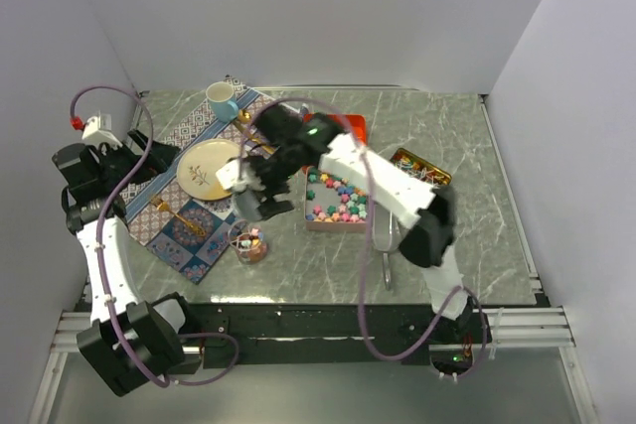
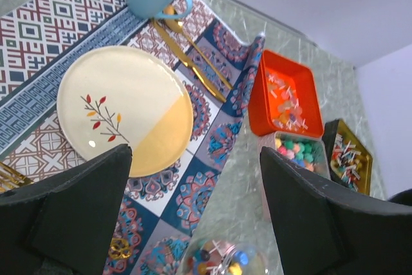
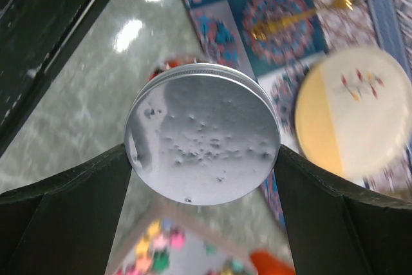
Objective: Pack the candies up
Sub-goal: Close the bottle lid on the packing bottle.
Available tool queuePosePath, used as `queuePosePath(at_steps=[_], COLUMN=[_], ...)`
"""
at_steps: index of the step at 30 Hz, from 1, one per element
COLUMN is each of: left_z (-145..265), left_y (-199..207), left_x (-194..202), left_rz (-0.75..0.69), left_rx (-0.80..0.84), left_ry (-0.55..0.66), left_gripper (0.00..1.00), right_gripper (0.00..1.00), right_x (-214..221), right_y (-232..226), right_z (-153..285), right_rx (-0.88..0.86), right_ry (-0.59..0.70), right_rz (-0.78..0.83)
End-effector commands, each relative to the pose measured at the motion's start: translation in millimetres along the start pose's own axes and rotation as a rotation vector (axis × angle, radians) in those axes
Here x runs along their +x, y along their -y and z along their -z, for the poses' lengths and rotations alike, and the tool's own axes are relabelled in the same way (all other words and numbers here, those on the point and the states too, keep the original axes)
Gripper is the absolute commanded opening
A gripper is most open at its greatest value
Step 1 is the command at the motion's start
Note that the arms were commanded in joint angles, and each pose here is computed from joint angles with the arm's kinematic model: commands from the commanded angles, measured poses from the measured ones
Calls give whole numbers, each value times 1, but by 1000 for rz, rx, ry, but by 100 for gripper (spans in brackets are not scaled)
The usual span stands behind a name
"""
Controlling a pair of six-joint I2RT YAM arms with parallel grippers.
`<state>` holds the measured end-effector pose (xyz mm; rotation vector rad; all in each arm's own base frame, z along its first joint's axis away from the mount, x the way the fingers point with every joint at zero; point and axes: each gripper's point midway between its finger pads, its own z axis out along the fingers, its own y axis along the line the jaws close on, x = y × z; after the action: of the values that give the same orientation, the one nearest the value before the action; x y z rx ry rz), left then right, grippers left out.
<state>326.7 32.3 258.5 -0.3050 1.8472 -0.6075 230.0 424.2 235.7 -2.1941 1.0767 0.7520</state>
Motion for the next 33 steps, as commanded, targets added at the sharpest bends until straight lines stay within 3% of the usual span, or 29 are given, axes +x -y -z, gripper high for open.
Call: queuePosePath(at_steps=[1, 8, 17, 33], left_z=[10, 21, 24, 28], left_y=[11, 12, 17, 16], left_x=[-25, -21, -20, -8], left_rz=[15, -34, -22, -11], left_rx=[-13, -37, -29, -41], left_ry=[93, 69, 55, 37], left_gripper=[88, 88, 88, 88], right_gripper=[86, 86, 86, 86], right_x=[-14, 13, 43, 65], right_y=[-3, -17, -8, -31], right_z=[-39, -83, -116, -118], right_rx=[-56, -119, -73, -128], right_ry=[-27, -95, -199, -346], right_rz=[7, 5, -51, -48])
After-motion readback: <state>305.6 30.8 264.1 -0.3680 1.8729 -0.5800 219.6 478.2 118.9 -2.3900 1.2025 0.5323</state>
